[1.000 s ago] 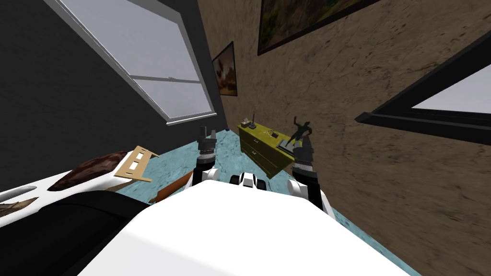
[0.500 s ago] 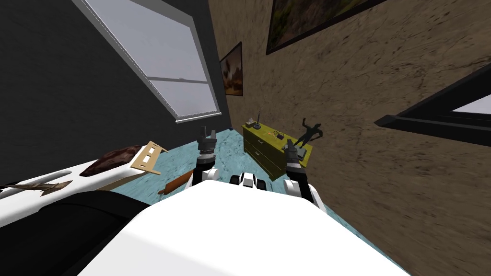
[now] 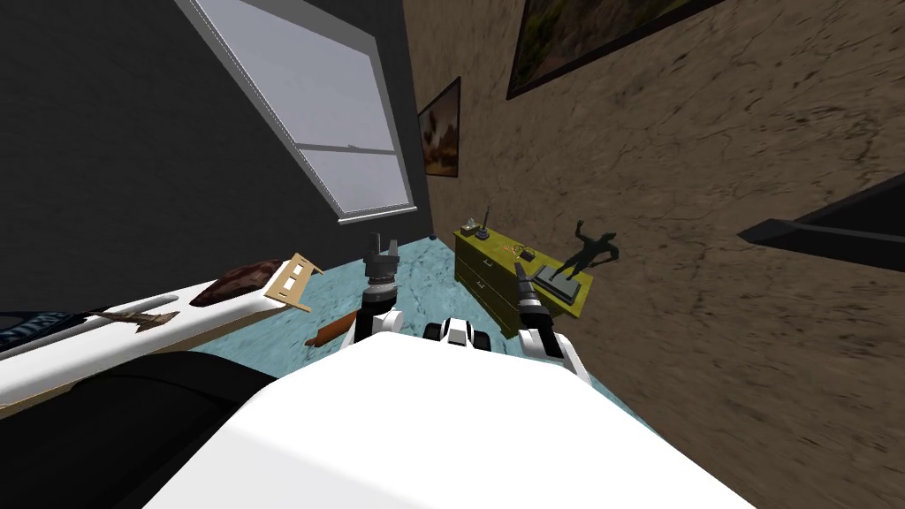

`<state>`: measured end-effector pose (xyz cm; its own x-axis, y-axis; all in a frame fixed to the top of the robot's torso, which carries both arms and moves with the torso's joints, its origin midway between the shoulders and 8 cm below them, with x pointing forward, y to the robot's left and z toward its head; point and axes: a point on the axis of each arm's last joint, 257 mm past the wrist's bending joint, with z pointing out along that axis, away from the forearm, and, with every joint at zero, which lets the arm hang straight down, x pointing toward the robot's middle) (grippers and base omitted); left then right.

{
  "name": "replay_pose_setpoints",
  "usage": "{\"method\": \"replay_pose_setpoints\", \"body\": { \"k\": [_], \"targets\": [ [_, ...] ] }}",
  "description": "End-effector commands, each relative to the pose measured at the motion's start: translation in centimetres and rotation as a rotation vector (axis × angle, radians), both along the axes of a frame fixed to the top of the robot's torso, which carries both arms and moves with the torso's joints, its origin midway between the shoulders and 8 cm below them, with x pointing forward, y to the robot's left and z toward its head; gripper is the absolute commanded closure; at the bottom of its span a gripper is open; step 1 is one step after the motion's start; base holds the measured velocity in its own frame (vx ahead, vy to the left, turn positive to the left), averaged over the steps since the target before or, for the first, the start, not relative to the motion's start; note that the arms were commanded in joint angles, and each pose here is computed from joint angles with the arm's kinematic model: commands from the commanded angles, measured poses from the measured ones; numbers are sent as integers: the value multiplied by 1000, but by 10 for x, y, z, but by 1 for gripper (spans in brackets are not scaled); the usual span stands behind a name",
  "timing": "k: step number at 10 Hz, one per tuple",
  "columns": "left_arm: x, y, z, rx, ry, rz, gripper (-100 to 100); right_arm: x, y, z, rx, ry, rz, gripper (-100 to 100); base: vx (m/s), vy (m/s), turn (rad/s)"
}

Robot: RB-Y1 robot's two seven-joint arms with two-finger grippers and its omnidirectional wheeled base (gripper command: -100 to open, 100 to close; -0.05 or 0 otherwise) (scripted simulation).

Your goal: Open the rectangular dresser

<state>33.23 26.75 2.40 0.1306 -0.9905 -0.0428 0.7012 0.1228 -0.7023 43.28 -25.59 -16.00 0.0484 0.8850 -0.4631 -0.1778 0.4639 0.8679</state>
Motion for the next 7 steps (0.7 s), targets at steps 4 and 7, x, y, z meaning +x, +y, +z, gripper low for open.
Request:
{"method": "replay_pose_setpoints", "body": {
  "k": [4,7],
  "targets": [
    [0,0,0,0,0,0,0,9,20,-98,-125,261,6,-100,12,44,139],
    [0,0,0,0,0,0,0,6,21,-142,-174,378,-2,-100,9,30,90]
  ]
}}
